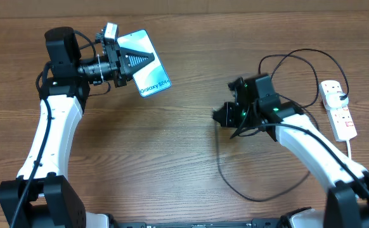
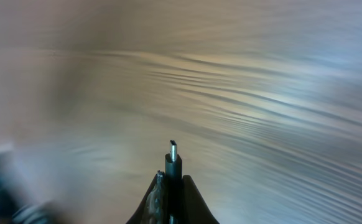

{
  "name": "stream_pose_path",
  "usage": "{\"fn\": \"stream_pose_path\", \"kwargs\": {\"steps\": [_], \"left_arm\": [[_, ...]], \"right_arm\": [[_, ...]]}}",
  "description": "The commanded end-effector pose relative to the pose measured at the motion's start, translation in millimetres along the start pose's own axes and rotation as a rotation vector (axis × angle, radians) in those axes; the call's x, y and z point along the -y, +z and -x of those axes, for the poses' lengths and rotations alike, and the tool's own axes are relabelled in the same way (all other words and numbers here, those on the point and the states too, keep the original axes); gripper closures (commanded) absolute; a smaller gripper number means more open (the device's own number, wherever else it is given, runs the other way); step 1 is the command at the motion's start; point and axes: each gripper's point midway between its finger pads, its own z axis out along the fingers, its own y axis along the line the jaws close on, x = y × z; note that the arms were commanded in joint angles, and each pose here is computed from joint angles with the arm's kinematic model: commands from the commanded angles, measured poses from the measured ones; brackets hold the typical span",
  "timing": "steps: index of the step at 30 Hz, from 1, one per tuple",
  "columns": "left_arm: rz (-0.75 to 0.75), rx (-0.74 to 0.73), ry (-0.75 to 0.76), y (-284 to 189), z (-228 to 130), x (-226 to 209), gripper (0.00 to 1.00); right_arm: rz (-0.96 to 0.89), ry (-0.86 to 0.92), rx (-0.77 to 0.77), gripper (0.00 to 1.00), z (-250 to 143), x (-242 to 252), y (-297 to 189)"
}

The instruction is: Plug charger to phone and switch on socket

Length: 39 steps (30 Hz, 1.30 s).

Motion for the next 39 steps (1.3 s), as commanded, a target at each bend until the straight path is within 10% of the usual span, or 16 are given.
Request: {"fn": "stream_pose_path", "kwargs": {"steps": [1, 39], "left_arm": [[-0.005, 0.038, -0.043, -4, 8, 11, 0.96], [-0.083, -0.101, 0.039, 28, -19, 41, 0.96]], "right_arm": [[0.407, -0.091, -0.089, 0.96, -11, -80, -27], [0.867, -0.181, -0.196, 0.96, -9, -181, -79]]}}
